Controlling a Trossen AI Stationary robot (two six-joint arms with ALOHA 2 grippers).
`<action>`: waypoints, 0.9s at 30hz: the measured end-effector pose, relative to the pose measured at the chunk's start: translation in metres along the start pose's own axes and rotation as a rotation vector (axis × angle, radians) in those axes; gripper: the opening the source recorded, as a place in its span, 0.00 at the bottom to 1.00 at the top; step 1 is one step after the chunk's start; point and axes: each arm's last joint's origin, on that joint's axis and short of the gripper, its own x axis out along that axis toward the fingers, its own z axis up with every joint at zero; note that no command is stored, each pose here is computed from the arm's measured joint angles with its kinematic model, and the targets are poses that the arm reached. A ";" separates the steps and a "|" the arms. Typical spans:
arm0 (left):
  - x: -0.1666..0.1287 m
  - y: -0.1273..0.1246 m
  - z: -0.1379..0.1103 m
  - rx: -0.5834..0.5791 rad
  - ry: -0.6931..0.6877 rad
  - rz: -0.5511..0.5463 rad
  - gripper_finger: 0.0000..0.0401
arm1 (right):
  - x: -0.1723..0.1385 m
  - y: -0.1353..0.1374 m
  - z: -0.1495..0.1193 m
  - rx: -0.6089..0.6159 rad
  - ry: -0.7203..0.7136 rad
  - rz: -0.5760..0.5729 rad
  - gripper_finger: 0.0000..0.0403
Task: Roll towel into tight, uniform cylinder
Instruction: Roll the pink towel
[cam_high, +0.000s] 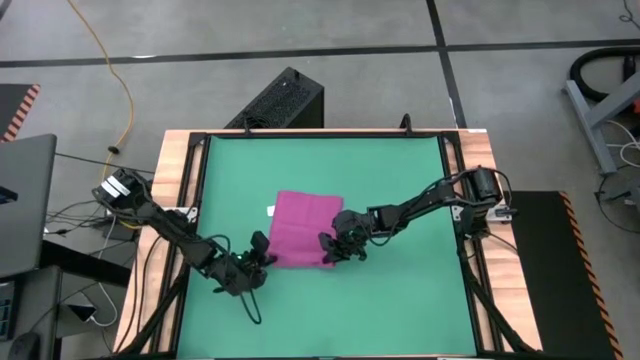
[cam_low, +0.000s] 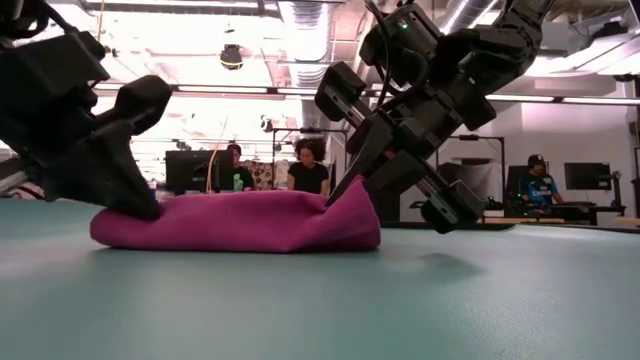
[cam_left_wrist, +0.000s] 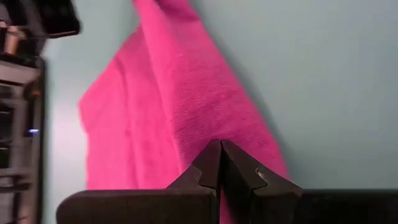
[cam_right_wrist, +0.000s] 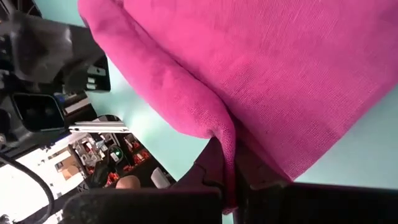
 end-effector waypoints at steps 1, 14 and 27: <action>0.000 0.000 0.000 0.018 0.004 0.014 0.00 | 0.000 0.000 -0.001 -0.002 0.002 -0.001 0.04; 0.020 0.022 -0.012 -0.049 0.044 -0.069 0.00 | 0.002 -0.001 -0.004 -0.005 -0.038 -0.008 0.05; 0.030 0.034 -0.018 -0.127 0.023 -0.145 0.00 | 0.008 -0.020 -0.024 -0.173 -0.134 -0.177 0.16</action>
